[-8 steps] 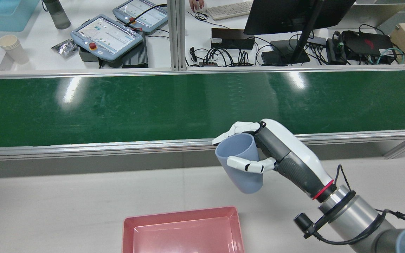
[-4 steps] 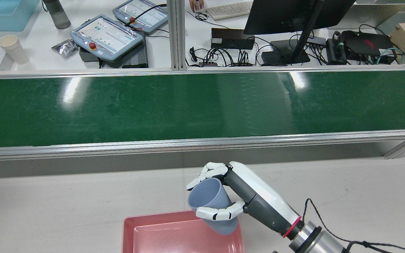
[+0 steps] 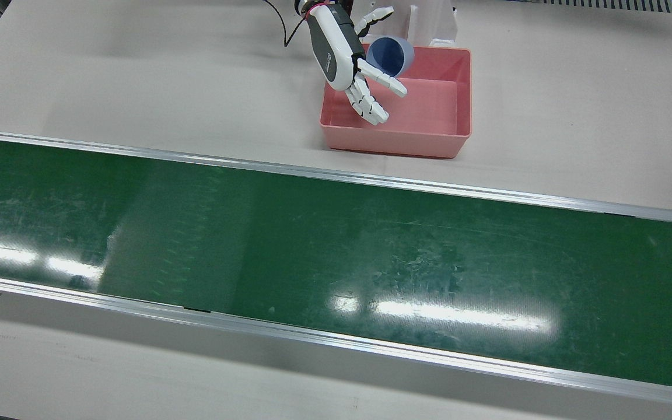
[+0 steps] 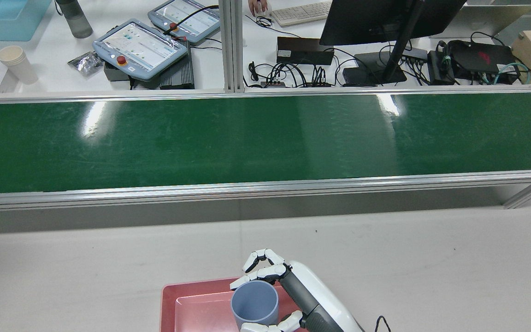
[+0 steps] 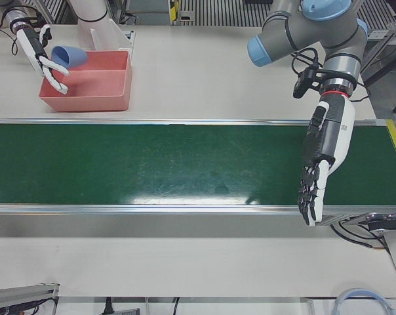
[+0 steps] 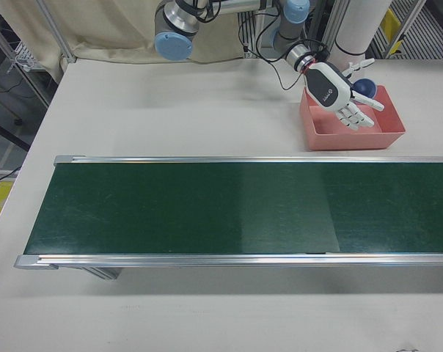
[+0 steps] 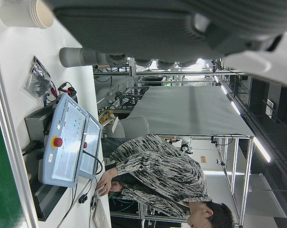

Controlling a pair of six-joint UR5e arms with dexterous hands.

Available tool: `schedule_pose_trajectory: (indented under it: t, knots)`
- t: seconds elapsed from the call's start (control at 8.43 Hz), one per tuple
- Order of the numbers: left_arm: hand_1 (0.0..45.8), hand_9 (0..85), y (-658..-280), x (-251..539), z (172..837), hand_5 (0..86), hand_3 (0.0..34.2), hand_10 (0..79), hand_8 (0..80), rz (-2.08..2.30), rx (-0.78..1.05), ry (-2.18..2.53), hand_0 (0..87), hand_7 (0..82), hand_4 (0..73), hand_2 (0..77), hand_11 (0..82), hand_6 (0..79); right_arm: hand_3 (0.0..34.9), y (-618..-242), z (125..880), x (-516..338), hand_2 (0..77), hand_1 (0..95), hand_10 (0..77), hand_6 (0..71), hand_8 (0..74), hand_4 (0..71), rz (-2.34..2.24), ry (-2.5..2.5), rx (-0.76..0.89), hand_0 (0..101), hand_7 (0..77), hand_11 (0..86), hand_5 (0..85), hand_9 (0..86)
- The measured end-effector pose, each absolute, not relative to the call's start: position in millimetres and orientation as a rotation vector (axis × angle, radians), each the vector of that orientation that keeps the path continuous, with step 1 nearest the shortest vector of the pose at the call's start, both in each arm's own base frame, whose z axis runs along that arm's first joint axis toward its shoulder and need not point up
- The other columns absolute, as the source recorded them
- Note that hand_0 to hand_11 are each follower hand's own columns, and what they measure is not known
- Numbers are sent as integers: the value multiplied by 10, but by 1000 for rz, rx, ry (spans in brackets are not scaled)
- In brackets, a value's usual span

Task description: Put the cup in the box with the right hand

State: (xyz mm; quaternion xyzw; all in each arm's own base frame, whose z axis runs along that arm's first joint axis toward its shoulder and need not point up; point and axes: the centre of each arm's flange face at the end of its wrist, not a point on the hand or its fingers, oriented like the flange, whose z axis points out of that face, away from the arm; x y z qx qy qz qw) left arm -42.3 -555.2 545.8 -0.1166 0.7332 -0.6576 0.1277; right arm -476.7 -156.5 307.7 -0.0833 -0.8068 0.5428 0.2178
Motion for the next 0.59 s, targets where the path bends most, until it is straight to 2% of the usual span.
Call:
schedule_pose_trajectory:
  t: [0.12,0.24,0.36,0.47,0.59]
  knots:
    - [5,0,-5551,-424,5459,0,0,0,0,-1914,-339,2133,0,0,11,11,0,0,76,-1588,2990,-4625,82,22,5,5,5,0,1493,-2248,-198,0,44,131,5,180]
    - [5,0,-5551,-424,5459,0,0,0,0,-1914,-339,2133,0,0,11,11,0,0,76,-1613,2923,-4507,82,22,5,5,5,0,1484,-2258,-172,0,44,131,5,180]
    - [5,0,-5551,-424,5459,0,0,0,0,-1914,-339,2133,0,0,11,11,0,0,168,-1648,2872,-4412,16,11,0,5,5,0,1479,-2269,-156,0,16,11,5,11]
    - [5,0,-5551,-424,5459,5,0,0,0,-1914,-339,2133,0,5,11,11,0,0,211,-1743,2827,-4301,16,11,0,5,5,0,1486,-2285,-136,0,16,11,5,11]
    - [5,0,-5551,-424,5459,5,0,0,0,-1914,-339,2133,0,0,11,11,0,0,219,-1884,2790,-4083,16,11,0,5,5,0,1497,-2300,-102,0,16,11,5,11]
